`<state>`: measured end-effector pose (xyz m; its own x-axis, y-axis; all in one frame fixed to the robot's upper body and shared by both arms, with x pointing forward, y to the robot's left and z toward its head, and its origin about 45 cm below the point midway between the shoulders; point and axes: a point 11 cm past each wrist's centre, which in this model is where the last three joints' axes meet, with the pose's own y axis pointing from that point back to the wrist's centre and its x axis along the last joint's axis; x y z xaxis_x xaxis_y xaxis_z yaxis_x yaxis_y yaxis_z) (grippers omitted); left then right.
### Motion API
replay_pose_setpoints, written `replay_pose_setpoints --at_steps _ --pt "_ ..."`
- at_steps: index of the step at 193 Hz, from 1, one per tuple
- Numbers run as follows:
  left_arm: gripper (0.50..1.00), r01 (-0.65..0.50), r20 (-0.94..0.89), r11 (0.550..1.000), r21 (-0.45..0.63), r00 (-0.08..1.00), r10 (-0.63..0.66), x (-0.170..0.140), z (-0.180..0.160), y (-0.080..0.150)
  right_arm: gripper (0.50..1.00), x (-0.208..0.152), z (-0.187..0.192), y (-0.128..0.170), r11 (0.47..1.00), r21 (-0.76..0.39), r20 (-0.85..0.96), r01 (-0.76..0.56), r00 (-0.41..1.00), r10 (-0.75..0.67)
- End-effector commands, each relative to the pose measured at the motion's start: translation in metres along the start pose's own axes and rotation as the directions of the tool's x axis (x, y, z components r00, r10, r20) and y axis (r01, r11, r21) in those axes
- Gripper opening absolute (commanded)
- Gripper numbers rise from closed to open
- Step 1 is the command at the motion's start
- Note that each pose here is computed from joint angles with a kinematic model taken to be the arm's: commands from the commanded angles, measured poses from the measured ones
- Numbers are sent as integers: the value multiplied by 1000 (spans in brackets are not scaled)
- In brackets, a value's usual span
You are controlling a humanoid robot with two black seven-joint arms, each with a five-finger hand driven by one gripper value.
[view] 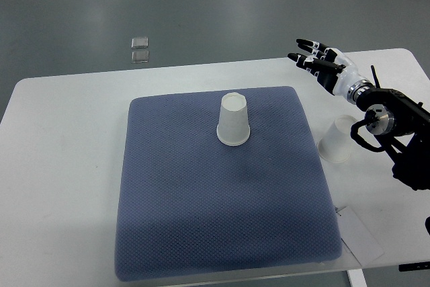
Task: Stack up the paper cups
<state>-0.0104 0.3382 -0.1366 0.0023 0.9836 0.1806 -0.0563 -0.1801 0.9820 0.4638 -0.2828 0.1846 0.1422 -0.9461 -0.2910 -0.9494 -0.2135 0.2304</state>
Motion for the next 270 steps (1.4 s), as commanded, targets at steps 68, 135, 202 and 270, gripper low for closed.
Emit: replay_pose_setpoints --at_steps 68,135,202,270 --pt "1000 -12 2 1000 1 1000 12 4 0 0 903 -1 -4 -1 1000 6 -3 4 1000 -4" --pt "1000 -11 2 1000 1 1000 11 3 0 0 903 1 -8 -1 1000 11 -8 3 1000 -3" --pt "1000 -11 2 1000 1 1000 11 3 0 0 903 1 -10 -1 1000 16 -9 5 1000 -4" --pt "1000 -11 2 1000 1 1000 11 3 0 0 905 4 -17 -1 1000 24 -20 8 1000 -8"
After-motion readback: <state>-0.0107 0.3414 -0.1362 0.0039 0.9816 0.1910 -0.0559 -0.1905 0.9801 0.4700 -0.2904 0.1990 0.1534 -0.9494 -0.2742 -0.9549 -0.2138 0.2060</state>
